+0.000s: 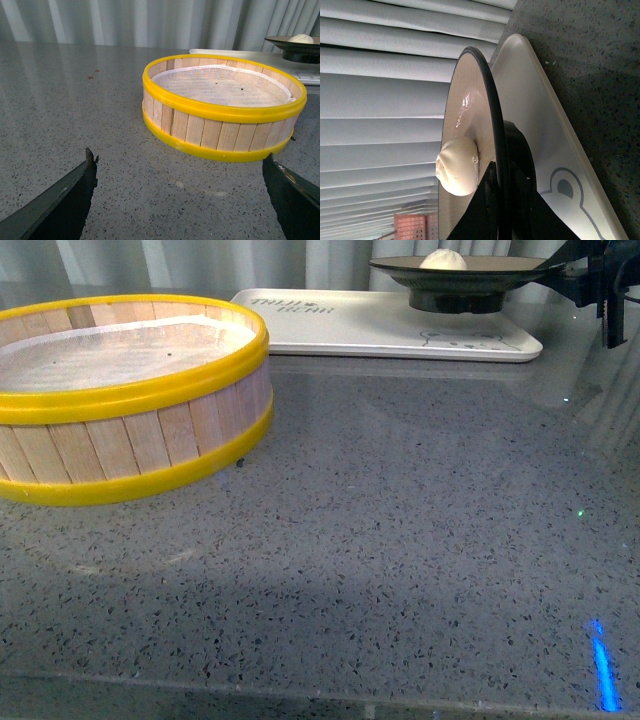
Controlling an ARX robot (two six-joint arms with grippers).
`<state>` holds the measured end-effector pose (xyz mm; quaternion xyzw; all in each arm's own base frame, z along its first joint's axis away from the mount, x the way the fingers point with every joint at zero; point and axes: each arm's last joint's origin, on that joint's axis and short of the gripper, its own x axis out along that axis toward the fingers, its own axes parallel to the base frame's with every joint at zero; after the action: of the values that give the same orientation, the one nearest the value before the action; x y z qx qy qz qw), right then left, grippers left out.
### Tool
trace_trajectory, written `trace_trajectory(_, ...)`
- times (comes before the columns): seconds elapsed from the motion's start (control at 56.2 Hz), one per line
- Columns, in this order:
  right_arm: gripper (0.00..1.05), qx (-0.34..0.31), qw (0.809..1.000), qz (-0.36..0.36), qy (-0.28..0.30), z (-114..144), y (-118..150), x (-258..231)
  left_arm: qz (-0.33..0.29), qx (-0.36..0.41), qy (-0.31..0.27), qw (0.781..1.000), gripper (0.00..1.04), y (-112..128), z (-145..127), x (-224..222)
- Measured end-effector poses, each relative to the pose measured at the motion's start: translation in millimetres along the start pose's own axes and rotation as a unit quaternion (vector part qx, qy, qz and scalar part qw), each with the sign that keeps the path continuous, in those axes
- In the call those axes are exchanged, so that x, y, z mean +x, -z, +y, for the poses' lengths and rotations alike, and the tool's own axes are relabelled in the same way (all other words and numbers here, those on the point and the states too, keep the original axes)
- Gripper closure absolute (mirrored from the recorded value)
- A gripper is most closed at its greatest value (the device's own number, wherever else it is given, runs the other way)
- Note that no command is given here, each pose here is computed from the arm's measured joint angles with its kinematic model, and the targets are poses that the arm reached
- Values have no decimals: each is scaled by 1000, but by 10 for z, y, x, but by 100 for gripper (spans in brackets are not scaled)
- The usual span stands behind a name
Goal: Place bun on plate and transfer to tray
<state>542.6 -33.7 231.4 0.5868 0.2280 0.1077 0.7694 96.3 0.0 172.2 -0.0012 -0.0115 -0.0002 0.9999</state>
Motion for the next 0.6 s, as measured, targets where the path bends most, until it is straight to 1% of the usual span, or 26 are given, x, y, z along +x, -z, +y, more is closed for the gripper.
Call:
trace_trajectory(0.16,102,-2,1000,23,-2,40,131,75,0,0,0,1000,7,0,0,0)
trace_trajectory(0.267,102,-1,999,37,15,16,197,102,0,0,0,1000,7,0,0,0)
trace_trajectory(0.374,102,-3,999,39,21,-7,200,115,0,0,0,1000,7,0,0,0)
trace_trajectory(0.605,102,-10,999,28,23,-25,108,102,0,0,0,1000,7,0,0,0)
